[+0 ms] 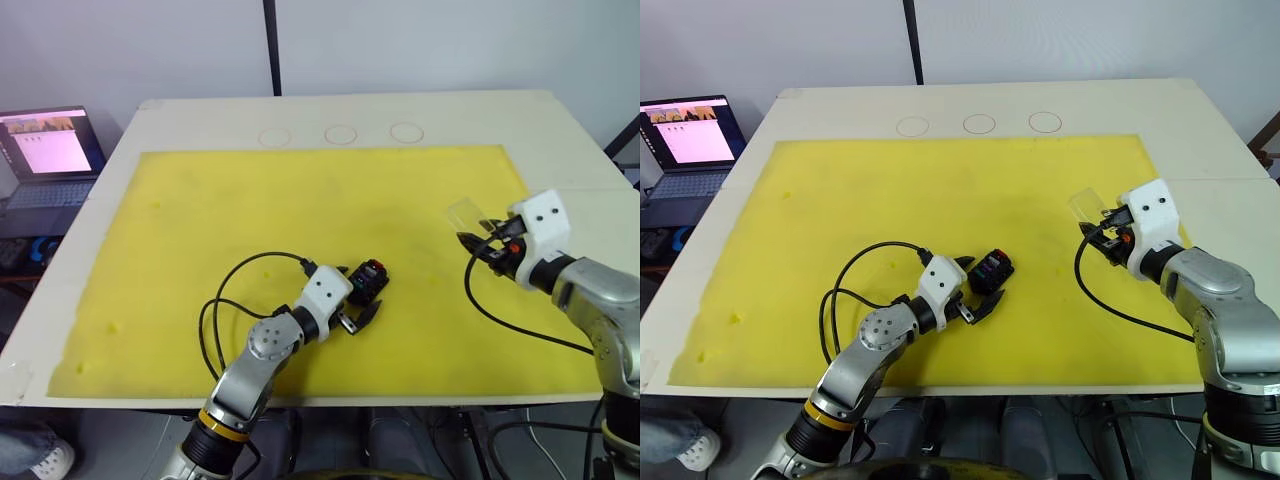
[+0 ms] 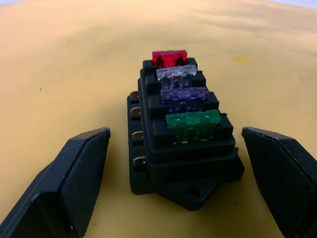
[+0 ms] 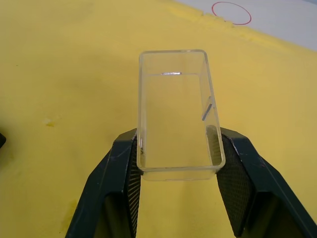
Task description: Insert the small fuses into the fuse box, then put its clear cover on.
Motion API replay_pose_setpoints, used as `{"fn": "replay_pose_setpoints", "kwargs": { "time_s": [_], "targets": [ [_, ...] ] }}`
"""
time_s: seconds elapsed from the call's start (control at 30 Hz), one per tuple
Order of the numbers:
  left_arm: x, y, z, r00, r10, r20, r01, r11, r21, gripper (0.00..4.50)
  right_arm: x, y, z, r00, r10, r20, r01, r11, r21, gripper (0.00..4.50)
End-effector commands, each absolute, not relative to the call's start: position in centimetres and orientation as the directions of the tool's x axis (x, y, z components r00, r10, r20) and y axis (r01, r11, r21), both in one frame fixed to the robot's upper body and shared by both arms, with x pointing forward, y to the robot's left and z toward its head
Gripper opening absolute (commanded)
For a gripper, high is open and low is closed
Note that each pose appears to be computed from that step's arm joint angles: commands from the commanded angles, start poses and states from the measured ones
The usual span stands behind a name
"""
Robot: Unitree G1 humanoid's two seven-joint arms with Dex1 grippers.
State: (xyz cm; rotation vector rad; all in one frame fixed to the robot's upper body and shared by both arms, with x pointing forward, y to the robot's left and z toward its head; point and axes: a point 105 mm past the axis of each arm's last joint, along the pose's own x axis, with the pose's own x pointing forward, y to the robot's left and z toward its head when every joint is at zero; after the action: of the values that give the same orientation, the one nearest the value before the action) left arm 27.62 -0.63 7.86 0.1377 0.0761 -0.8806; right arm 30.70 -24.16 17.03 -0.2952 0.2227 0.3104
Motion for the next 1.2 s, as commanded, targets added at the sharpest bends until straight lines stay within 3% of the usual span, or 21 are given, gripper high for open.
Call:
{"fn": "replay_pose_setpoints", "kwargs": {
  "time_s": [0.03,0.17,0.27,0.4,0.53,0.63,0.77,0.87,1.2],
  "targets": [
    [27.2,-1.0,6.5,0.625,-0.759,-0.182,0.779,0.623,0.074,3.93,30.5,-23.9,19.4,0.945,0.272,-0.182,-0.317,0.9,-0.3,1.79],
    [27.3,-0.8,6.2,0.633,-0.745,-0.21,0.771,0.633,0.077,2.82,30.7,-23.8,19.7,0.947,0.27,-0.172,-0.312,0.901,-0.301,1.79],
    [27.5,-0.8,6.3,0.625,-0.754,-0.202,0.778,0.623,0.081,2.82,30.7,-23.6,19.8,0.946,0.277,-0.168,-0.317,0.899,-0.301,1.79],
    [27.7,-1.2,7.5,0.521,-0.844,-0.129,0.853,0.513,0.092,2.82,30.6,-22.5,20.3,0.922,0.349,-0.166,-0.385,0.868,-0.314,1.79],
    [28.8,-0.2,8.3,0.279,-0.95,-0.138,0.955,0.26,0.143,2.82,29.3,-18.7,20.8,0.76,0.601,-0.248,-0.649,0.68,-0.34,1.79],
    [29.7,0.6,8.2,0.201,-0.969,-0.146,0.972,0.179,0.153,2.82,29.1,-17.7,20.8,0.687,0.668,-0.286,-0.725,0.606,-0.328,1.79],
    [31.1,1.8,8.3,0.028,-0.979,-0.203,0.983,-0.009,0.181,2.82,27.6,-14.2,20.8,0.457,0.814,-0.359,-0.886,0.38,-0.266,1.79],
    [31.7,1.4,8.7,-0.007,-0.982,-0.187,0.98,-0.043,0.192,2.82,26.7,-13.5,18.9,0.351,0.808,-0.473,-0.93,0.241,-0.277,1.79],
    [31.0,1.0,7.8,-0.041,-0.983,-0.178,0.977,-0.077,0.2,2.82,27.4,-13.2,16.1,0.321,0.779,-0.539,-0.943,0.214,-0.253,1.79]
  ]
}}
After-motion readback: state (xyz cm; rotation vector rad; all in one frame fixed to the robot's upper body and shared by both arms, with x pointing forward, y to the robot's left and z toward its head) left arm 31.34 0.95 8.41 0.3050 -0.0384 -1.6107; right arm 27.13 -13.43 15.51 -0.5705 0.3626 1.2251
